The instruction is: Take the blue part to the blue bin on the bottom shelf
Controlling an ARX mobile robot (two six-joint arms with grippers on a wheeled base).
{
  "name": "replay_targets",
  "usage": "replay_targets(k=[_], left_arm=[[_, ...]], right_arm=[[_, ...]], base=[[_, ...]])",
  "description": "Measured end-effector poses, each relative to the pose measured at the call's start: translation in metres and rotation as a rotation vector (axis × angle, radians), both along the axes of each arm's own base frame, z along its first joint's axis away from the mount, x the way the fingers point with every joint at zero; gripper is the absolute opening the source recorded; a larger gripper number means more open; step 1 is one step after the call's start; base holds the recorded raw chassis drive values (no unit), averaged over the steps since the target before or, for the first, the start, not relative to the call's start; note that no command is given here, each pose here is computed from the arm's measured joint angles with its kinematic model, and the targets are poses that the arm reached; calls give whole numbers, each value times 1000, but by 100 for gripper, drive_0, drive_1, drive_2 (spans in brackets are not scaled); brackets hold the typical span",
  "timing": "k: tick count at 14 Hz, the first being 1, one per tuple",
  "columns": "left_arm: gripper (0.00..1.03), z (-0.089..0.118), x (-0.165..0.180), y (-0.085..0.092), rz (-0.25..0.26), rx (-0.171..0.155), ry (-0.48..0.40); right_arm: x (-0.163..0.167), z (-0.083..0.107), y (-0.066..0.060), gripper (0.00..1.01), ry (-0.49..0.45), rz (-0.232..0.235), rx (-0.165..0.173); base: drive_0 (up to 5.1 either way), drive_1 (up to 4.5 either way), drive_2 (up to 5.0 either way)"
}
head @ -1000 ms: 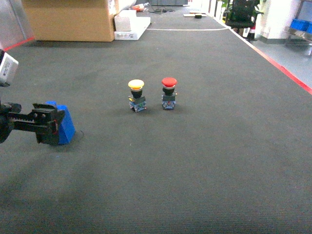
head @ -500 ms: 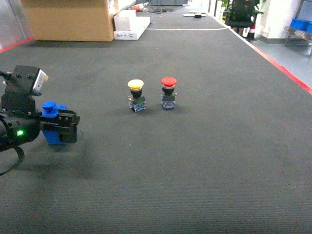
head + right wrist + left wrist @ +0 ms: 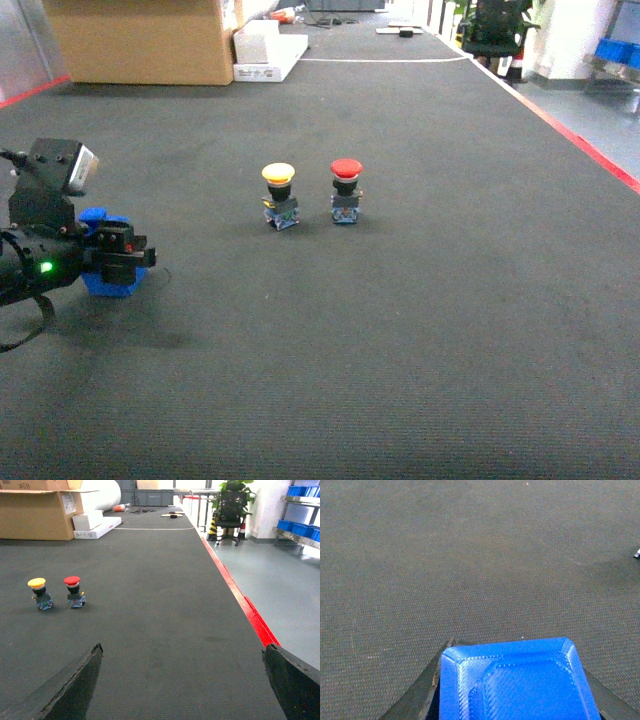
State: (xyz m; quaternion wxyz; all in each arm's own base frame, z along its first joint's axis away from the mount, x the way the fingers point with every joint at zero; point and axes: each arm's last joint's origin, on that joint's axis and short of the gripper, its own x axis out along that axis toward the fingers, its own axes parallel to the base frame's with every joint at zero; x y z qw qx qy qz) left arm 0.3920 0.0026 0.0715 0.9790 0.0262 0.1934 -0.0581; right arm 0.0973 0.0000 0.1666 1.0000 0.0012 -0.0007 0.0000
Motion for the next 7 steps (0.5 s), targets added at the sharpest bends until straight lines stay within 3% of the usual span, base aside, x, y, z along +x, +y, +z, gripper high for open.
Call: replay_targets(k=[2, 4, 6, 7], left_arm=[[45, 16, -29, -3, -11, -1, -44], [45, 65, -73, -7, 10, 43, -159], [45, 107, -132, -12, 38, 34, -193], [45, 116, -152, -14, 54, 25, -195]], right_arm=[[0, 0, 0, 98, 0, 0, 0], [0, 0, 0, 98, 0, 0, 0], [0, 0, 0, 98, 0, 0, 0], [0, 0, 0, 98, 0, 0, 0]], base=[[0, 0, 0], [0, 0, 0], [0, 0, 0], [0, 0, 0]])
